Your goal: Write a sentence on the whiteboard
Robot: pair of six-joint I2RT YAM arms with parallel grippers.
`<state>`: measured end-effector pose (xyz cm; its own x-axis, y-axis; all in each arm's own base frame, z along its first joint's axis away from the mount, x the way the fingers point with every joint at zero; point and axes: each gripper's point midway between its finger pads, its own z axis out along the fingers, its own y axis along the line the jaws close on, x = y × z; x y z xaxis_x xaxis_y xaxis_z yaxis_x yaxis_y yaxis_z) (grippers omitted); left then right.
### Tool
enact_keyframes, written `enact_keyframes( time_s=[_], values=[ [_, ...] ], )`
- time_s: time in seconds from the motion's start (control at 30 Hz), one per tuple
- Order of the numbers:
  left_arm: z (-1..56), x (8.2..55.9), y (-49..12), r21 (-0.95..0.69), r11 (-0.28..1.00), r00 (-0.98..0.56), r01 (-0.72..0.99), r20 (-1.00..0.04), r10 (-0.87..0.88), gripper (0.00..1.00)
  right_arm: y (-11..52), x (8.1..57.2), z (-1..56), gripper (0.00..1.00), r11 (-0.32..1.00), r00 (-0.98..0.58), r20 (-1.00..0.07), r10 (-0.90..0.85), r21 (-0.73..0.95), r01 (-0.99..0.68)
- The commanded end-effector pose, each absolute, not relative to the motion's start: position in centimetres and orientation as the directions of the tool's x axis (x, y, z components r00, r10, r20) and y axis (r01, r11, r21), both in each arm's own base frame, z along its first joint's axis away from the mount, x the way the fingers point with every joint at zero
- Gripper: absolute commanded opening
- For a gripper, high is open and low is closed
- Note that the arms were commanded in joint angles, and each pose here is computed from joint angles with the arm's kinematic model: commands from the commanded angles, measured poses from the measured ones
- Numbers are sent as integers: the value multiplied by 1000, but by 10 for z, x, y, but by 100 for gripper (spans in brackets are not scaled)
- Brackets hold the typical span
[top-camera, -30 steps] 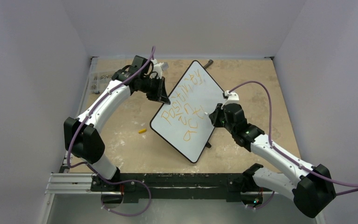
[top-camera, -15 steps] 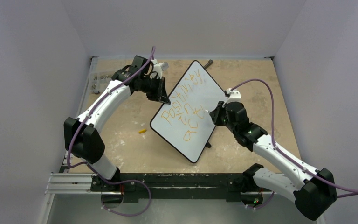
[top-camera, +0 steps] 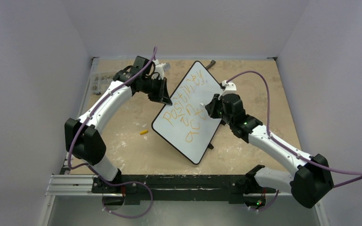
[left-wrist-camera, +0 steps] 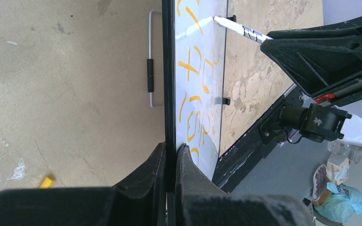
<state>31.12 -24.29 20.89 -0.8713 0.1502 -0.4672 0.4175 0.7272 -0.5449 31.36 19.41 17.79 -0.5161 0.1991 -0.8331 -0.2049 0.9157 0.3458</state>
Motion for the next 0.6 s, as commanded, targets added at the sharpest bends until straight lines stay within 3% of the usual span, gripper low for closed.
enact_keyframes(
  time_s=[0.0,0.33,0.57],
  values=[
    [206,317,-242,-477,738,-833,477,-512,207,0,205,323,201,0,896,-465,-858,219,366,-252],
    [206,317,-242,-477,738,-834,476,-511,208,0,186,316,167,0,933,-498,-847,188,313,-180],
    [204,317,-242,-477,739,-835,476,-509,209,0,182,316,176,0,936,-476,-861,182,299,-183]
  ],
)
